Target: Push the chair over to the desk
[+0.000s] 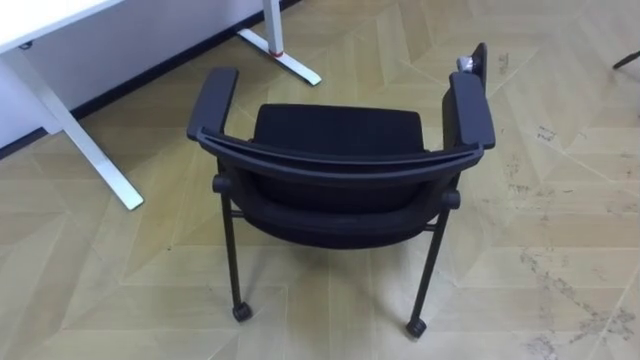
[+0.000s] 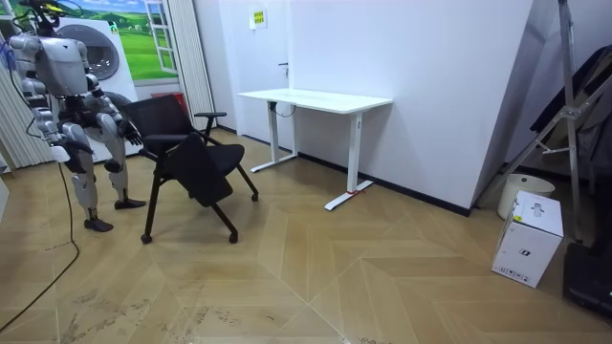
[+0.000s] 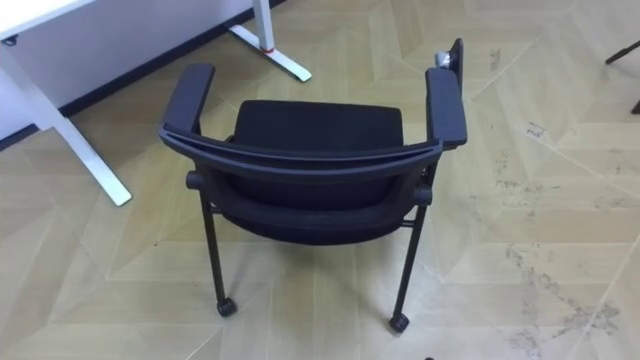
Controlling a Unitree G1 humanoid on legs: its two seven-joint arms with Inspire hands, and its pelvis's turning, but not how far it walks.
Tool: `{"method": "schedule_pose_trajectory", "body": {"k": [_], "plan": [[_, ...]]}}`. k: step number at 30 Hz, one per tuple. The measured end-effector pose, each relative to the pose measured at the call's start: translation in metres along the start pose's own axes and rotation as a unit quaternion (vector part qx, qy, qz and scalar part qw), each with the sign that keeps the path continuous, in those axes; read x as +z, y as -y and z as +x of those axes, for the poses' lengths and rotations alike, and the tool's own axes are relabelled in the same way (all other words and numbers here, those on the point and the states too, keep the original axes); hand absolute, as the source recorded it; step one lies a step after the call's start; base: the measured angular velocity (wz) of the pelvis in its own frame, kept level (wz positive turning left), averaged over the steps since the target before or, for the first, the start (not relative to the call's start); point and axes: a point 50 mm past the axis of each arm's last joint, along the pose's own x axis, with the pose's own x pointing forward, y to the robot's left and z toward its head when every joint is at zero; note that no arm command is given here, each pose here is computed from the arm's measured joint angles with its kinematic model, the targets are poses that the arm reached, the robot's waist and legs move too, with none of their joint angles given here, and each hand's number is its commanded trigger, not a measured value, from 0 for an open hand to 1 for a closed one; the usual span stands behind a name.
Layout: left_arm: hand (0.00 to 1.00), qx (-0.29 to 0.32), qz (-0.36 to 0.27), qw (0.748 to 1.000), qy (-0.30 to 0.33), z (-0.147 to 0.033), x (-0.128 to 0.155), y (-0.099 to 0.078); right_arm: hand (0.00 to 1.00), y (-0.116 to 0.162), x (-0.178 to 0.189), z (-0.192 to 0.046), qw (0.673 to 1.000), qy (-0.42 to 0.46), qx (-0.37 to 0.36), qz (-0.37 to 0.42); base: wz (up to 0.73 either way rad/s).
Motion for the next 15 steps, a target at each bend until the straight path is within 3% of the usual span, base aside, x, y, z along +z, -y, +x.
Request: {"method": "schedule_pose_trajectory", "body": {"k": [10,15], "plan": [[0.0,0.028,0.046,0.998,0.02,0.001,0.009,-0.002,0.0,0.002,0.001,0.0,1.0,0.009,-0.012,0.0,0.0],[0.0,0.056,0.031,0.998,0.022,0.001,0.011,-0.009,0.0,0.004,0.002,-0.001,1.0,0.012,-0.015,0.014,0.0]]}}
